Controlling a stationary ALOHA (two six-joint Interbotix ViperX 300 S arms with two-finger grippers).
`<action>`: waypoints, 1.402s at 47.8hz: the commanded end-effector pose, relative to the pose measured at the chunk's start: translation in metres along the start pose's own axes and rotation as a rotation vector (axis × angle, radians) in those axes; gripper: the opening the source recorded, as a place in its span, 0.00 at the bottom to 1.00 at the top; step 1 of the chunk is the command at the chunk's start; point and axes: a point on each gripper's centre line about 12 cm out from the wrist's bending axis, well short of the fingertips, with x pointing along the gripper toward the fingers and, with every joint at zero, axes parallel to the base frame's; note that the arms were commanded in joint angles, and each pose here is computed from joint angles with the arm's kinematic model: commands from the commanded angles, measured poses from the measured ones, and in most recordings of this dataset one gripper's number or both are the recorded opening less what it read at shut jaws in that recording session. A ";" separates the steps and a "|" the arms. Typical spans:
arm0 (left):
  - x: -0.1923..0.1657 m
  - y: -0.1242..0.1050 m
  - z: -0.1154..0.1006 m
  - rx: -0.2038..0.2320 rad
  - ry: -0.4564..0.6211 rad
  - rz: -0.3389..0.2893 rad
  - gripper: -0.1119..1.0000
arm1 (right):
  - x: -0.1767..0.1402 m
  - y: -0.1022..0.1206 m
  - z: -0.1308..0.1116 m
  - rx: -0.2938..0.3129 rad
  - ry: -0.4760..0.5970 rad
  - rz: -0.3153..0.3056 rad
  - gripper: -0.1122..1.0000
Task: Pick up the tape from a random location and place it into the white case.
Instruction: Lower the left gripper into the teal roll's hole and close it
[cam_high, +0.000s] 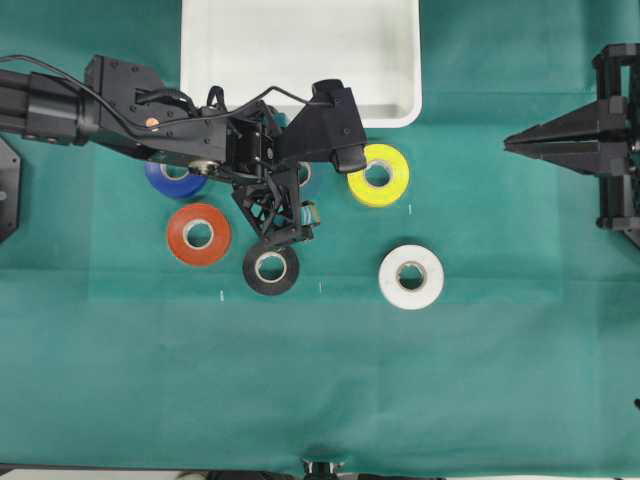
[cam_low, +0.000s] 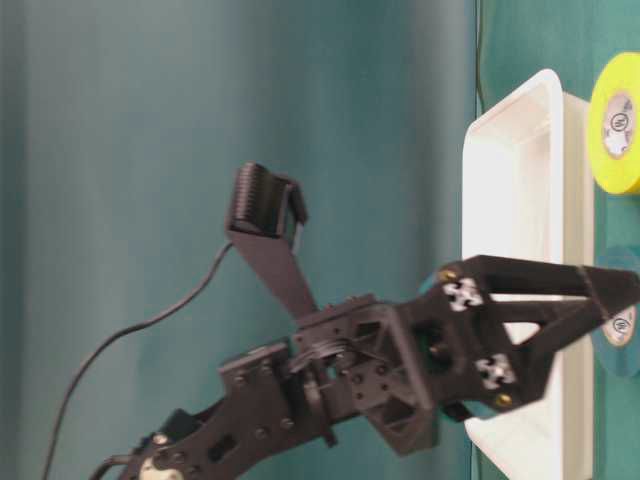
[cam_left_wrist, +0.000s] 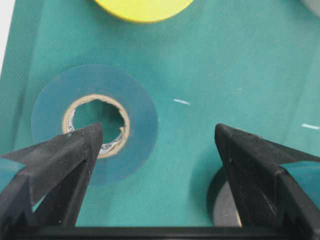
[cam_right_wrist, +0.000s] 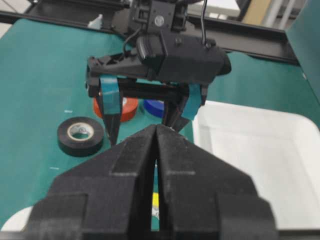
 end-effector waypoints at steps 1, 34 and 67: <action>-0.004 0.002 0.005 -0.008 -0.022 -0.003 0.99 | 0.001 0.000 0.007 0.002 -0.017 -0.002 0.10; 0.018 0.010 0.000 -0.020 0.007 0.014 0.99 | 0.001 0.000 0.006 -0.003 -0.015 -0.001 0.10; 0.017 0.010 0.003 -0.022 0.008 0.015 0.83 | 0.001 0.000 0.007 -0.006 -0.017 -0.001 0.10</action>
